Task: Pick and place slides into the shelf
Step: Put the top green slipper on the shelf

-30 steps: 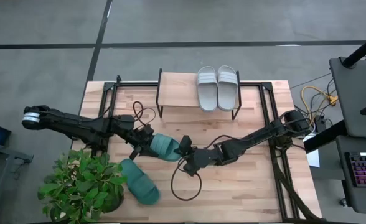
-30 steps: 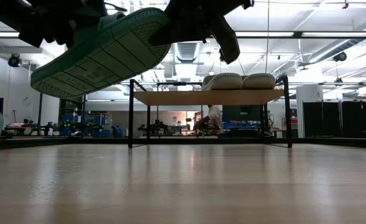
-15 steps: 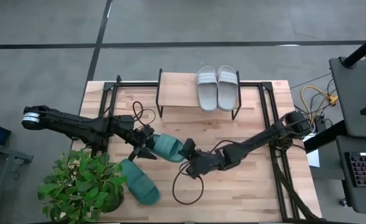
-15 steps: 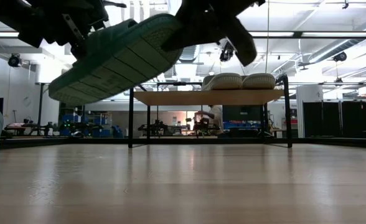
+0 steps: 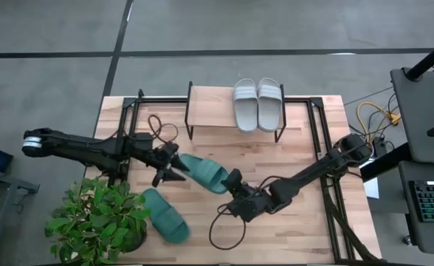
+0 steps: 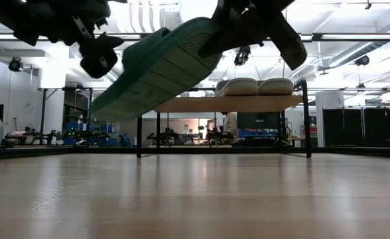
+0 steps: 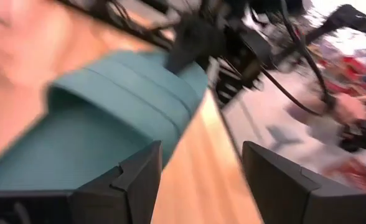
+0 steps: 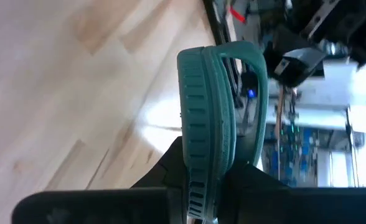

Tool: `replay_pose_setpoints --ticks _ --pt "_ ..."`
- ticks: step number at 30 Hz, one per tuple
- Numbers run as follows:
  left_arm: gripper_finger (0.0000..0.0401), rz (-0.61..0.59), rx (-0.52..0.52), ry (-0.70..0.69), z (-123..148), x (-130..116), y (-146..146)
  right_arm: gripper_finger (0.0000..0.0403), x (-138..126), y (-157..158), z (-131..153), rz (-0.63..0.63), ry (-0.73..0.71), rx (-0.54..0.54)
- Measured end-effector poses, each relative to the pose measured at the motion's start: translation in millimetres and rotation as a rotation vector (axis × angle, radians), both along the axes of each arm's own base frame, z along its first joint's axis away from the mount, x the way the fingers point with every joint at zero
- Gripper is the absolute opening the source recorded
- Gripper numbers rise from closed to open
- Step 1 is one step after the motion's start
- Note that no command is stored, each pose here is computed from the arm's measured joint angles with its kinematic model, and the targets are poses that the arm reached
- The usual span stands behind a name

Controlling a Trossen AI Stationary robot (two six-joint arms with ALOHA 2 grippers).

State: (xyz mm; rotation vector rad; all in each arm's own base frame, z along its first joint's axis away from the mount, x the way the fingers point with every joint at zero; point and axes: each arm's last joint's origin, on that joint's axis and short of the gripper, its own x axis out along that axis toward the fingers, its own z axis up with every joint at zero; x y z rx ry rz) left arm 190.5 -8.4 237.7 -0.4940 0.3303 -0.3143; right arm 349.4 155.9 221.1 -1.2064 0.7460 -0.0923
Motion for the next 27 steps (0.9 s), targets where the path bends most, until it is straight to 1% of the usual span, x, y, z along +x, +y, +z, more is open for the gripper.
replay_pose_setpoints --ticks 4,7,13,18,20,24,27 --pt "0.0207 0.164 0.123 -0.093 11.0 -8.0 5.0 0.0032 -4.6 -1.7 2.6 -0.101 -0.052 0.041" --pt "0.0207 0.277 0.205 -0.161 20.5 -16.6 8.4 0.0032 -6.9 -3.8 7.6 -0.154 -0.102 0.086" --pt "0.0207 0.454 0.301 -0.256 34.5 -33.6 13.4 0.0032 -11.4 -6.6 23.1 -0.223 -0.204 0.152" --pt "0.0207 0.533 0.333 -0.275 35.7 -41.0 15.6 0.0032 -14.7 -8.0 41.8 -0.256 -0.287 0.215" --pt "0.0207 0.550 0.340 -0.267 32.6 -42.0 16.1 0.0032 -15.0 -9.0 50.2 -0.293 -0.336 0.205" --pt "0.0207 0.597 0.394 -0.250 28.1 -42.7 17.7 0.0032 -12.7 -12.3 66.9 -0.366 -0.427 0.177" --pt "0.0207 0.642 0.425 -0.252 30.4 -43.7 19.0 0.0032 -8.6 -17.9 78.9 -0.423 -0.494 0.196"
